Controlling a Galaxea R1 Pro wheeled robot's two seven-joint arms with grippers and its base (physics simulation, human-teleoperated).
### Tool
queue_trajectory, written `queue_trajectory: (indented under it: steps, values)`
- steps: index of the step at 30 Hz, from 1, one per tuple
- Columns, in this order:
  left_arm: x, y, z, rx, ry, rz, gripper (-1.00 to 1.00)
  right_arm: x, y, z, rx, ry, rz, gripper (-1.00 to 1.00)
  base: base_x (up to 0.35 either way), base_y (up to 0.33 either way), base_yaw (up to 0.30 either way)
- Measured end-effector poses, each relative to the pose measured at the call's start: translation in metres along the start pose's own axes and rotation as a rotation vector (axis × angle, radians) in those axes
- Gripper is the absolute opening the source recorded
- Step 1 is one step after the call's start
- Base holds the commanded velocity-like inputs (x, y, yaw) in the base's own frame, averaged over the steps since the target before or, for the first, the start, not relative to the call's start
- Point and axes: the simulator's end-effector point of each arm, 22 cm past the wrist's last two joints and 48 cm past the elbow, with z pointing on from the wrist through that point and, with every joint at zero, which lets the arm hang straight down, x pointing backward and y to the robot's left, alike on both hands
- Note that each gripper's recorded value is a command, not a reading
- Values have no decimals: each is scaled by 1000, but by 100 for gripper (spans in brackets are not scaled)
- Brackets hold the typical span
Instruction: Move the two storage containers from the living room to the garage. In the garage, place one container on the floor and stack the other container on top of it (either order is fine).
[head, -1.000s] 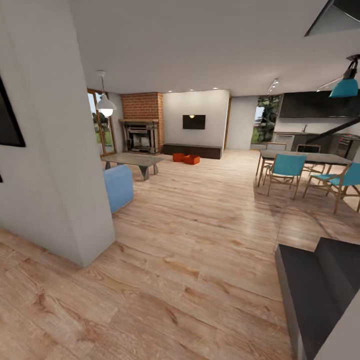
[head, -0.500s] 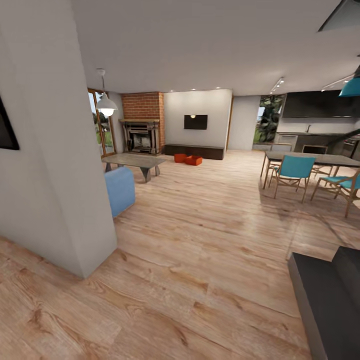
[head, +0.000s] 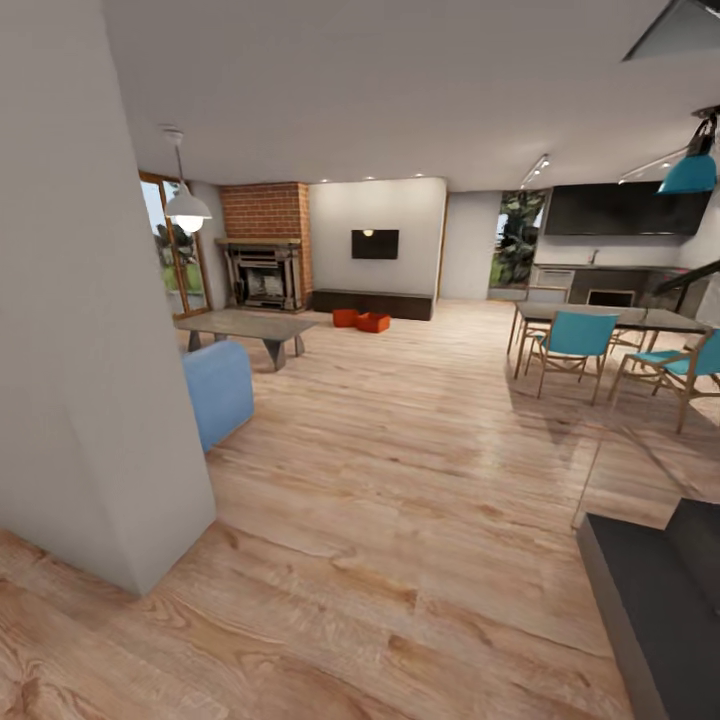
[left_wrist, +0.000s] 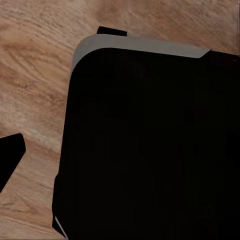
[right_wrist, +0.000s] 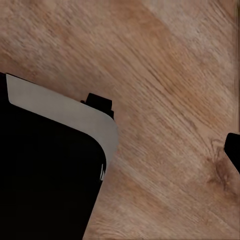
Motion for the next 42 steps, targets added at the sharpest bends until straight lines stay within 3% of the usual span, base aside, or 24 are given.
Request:
queue_trajectory:
  steps: [26, 42]
  values:
    - [-11, -3, 0, 6, -30, 1, 100, 0, -2, 0, 3, -1, 0, 100, 323, 74, -243]
    - [-5, 1, 0, 6, -16, -22, 100, 1, -6, 0, 7, -1, -5, 100, 324, 14, -19]
